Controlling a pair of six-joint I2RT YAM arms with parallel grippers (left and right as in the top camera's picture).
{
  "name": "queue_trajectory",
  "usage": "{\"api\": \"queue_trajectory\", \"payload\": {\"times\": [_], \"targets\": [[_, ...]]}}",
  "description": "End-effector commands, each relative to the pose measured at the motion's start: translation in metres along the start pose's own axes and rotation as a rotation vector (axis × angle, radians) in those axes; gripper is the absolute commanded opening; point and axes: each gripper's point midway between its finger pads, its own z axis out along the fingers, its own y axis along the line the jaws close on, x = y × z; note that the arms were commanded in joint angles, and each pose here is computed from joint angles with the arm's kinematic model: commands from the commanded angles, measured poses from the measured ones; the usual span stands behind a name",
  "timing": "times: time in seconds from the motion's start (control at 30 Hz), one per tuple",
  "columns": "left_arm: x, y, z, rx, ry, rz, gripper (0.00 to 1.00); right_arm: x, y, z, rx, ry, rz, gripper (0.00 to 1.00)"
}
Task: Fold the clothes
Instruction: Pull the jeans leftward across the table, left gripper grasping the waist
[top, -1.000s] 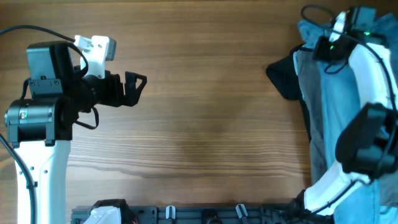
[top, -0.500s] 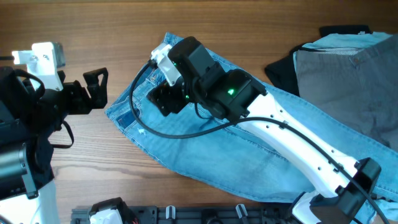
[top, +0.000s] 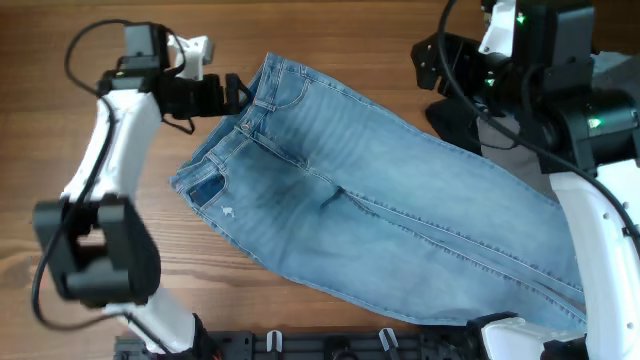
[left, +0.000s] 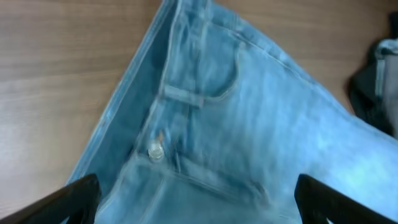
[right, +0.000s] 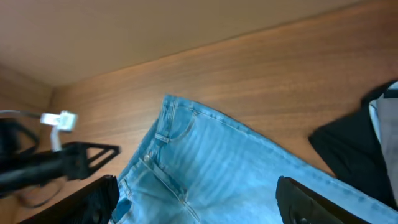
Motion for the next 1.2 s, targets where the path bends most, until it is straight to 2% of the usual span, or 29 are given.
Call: {"api": "queue_trajectory", "payload": {"times": [0.0, 0.13, 0.27, 0.33, 0.4, 0.5, 0.57, 0.6, 0.7, 0.73, 0.77, 0.83, 0.9, 0.97, 1.0, 1.07, 1.13, 1.17], "targets": [[-0.001, 0.010, 0.058, 0.031, 0.015, 0.005, 1.00, 0.003, 0.000, 0.000, -0.009, 0.017, 0.024, 0.86], [0.009, 0.019, 0.112, 0.047, 0.033, 0.117, 1.00, 0.011, -0.004, 0.000, 0.011, 0.047, 0.003, 0.86], [0.025, 0.016, 0.134, 0.055, 0.078, 0.203, 1.00, 0.016, -0.015, 0.000, 0.063, 0.067, 0.010, 0.86], [0.036, 0.013, 0.143, 0.062, 0.112, 0.203, 0.90, 0.017, -0.016, 0.002, 0.067, 0.071, 0.011, 0.86], [0.047, 0.013, 0.150, 0.065, 0.147, 0.194, 0.70, 0.017, -0.016, 0.002, 0.069, 0.072, 0.013, 0.86], [0.081, 0.019, 0.162, 0.067, 0.264, 0.145, 0.31, 0.017, -0.016, 0.002, 0.069, 0.071, 0.012, 0.86], [0.087, 0.018, 0.164, 0.068, 0.285, 0.140, 0.04, 0.017, -0.016, 0.002, 0.069, 0.071, 0.012, 0.86], [0.083, 0.023, 0.163, 0.046, 0.275, 0.109, 0.04, 0.017, -0.016, 0.002, 0.069, 0.071, 0.012, 0.86], [0.054, 0.075, 0.139, -0.100, 0.190, -0.237, 0.04, 0.017, -0.016, 0.002, 0.069, 0.072, 0.013, 0.86], [0.037, 0.108, 0.111, -0.129, 0.131, -0.357, 0.04, 0.017, -0.016, 0.002, 0.069, 0.072, 0.012, 0.86], [0.026, 0.134, 0.084, -0.153, 0.087, -0.414, 0.04, 0.017, -0.016, 0.002, 0.070, 0.072, 0.012, 0.86], [0.008, 0.217, -0.011, -0.235, -0.087, -0.582, 0.04, 0.017, -0.017, 0.002, 0.077, 0.069, 0.011, 0.86], [0.011, 0.267, -0.081, -0.284, -0.224, -0.690, 0.04, 0.016, -0.018, 0.002, 0.080, 0.067, 0.011, 0.86], [0.021, 0.294, -0.146, -0.239, -0.357, -0.780, 0.04, 0.016, -0.018, 0.003, 0.081, 0.069, 0.011, 0.86], [0.027, 0.298, -0.164, -0.219, -0.386, -0.806, 0.08, 0.016, -0.020, 0.004, 0.090, 0.068, 0.011, 0.86], [0.037, 0.297, -0.182, -0.233, -0.389, -0.816, 0.32, 0.018, -0.029, 0.012, 0.138, 0.079, 0.011, 0.86], [0.037, 0.284, -0.182, -0.225, -0.359, -0.759, 0.44, 0.025, -0.035, 0.023, 0.157, 0.124, 0.007, 0.86], [0.034, 0.272, -0.177, -0.212, -0.335, -0.713, 0.47, 0.030, -0.039, 0.031, 0.169, 0.153, 0.008, 0.85]]}}
